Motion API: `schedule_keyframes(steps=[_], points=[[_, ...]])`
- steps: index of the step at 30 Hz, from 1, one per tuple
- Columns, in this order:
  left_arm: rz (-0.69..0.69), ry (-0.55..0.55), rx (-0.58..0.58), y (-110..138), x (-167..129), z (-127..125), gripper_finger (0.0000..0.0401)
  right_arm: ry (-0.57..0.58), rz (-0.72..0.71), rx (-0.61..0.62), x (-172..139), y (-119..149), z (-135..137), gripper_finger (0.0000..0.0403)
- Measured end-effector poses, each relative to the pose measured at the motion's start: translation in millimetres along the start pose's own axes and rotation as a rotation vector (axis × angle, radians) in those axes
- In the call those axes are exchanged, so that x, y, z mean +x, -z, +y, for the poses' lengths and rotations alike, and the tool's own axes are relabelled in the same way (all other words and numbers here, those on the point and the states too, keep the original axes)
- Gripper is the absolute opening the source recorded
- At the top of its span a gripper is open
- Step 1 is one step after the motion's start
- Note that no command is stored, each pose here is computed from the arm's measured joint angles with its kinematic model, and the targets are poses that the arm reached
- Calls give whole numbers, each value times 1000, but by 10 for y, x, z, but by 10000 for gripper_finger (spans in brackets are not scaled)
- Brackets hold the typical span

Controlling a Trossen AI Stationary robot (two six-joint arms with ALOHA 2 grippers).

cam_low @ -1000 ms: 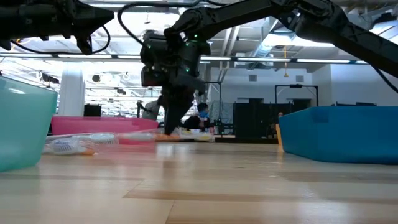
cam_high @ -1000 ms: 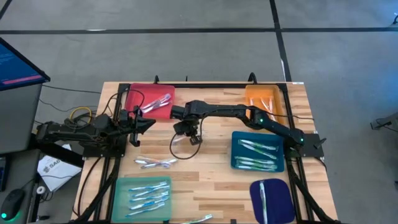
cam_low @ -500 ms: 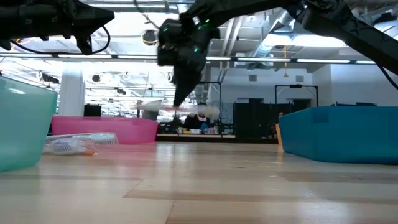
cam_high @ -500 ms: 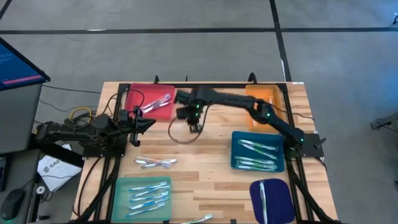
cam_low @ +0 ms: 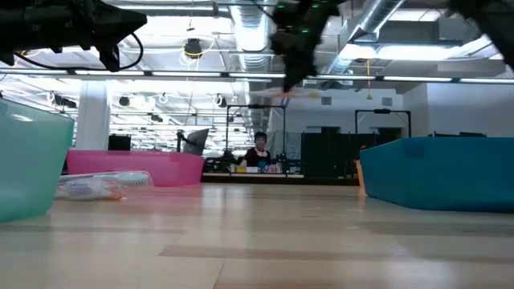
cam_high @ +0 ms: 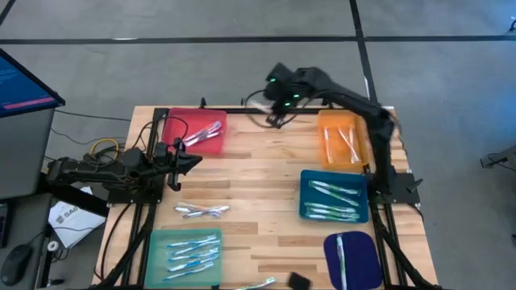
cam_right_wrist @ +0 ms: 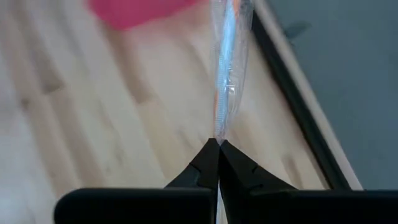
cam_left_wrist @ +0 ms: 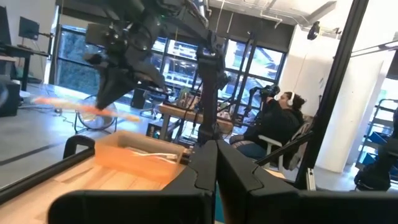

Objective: Pick & Place Toothbrushes
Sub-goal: Put the orange toothbrush into the orange bin

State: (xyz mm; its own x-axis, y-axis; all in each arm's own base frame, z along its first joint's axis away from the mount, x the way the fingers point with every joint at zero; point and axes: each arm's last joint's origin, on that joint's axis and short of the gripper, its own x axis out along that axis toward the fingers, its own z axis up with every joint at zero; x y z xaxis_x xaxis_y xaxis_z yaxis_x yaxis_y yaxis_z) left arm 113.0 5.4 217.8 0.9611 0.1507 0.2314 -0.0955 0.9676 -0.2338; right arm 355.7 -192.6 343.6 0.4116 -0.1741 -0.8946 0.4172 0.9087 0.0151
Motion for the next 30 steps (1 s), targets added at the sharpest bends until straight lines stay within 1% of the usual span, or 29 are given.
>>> schedule_keyframes(steps=[3,10,14,17,20,24,27,30], points=[[8,-1,-3,8,0,2,1,51,-8,112,-151,288,-92,0],[15,14,-6,13,0,-2,1,85,7,392,-300,1209,-112,0],[27,16,-5,24,0,-1,1,177,14,566,-372,1725,-105,0],[36,29,-1,31,-1,-4,1,223,-18,677,-411,2013,-109,0],[42,29,4,37,-1,-3,1,250,-48,762,-379,2216,-146,0],[40,29,12,35,-1,-3,1,273,-49,805,-235,2364,-211,0],[39,30,47,35,-1,-3,1,284,-46,825,-31,2414,-282,0],[33,31,51,29,0,-4,1,273,-37,838,160,2420,-358,0]])
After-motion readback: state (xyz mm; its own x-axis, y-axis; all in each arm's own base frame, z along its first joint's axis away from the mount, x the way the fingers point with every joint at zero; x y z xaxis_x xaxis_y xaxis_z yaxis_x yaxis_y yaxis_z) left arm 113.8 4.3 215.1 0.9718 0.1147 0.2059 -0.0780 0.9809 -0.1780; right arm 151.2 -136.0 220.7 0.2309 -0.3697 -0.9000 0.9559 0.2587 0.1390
